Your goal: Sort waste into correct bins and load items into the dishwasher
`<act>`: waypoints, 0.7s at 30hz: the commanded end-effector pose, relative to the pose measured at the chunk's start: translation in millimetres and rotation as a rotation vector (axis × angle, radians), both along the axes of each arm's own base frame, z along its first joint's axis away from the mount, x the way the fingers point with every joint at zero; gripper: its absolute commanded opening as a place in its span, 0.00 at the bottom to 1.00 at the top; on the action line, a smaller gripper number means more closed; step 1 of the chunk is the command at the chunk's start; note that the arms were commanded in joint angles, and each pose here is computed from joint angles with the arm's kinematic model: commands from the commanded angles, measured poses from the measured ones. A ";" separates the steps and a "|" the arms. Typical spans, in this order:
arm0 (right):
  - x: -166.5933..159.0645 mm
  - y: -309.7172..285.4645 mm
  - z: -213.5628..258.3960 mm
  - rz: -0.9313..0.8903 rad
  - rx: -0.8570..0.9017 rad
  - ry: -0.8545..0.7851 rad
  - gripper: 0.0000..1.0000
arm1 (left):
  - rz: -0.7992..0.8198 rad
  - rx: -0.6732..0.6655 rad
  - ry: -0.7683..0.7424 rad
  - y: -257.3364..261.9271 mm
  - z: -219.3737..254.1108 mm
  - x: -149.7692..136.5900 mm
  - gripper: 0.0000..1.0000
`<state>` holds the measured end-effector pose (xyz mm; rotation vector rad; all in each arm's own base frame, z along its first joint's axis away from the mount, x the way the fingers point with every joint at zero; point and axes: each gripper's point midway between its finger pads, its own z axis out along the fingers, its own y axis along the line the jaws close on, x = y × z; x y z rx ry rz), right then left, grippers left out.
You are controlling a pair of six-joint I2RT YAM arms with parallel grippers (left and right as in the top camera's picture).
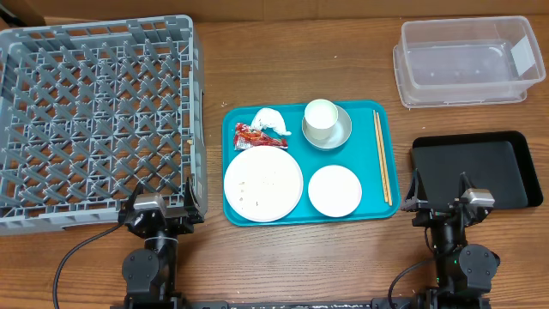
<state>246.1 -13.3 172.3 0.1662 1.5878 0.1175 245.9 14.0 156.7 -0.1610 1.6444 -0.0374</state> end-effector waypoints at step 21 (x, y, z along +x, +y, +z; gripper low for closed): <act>-0.2 -2.5 -1.5 -0.013 -0.005 -0.005 1.00 | -0.583 -1.122 0.004 -95.7 65.4 -25.7 1.00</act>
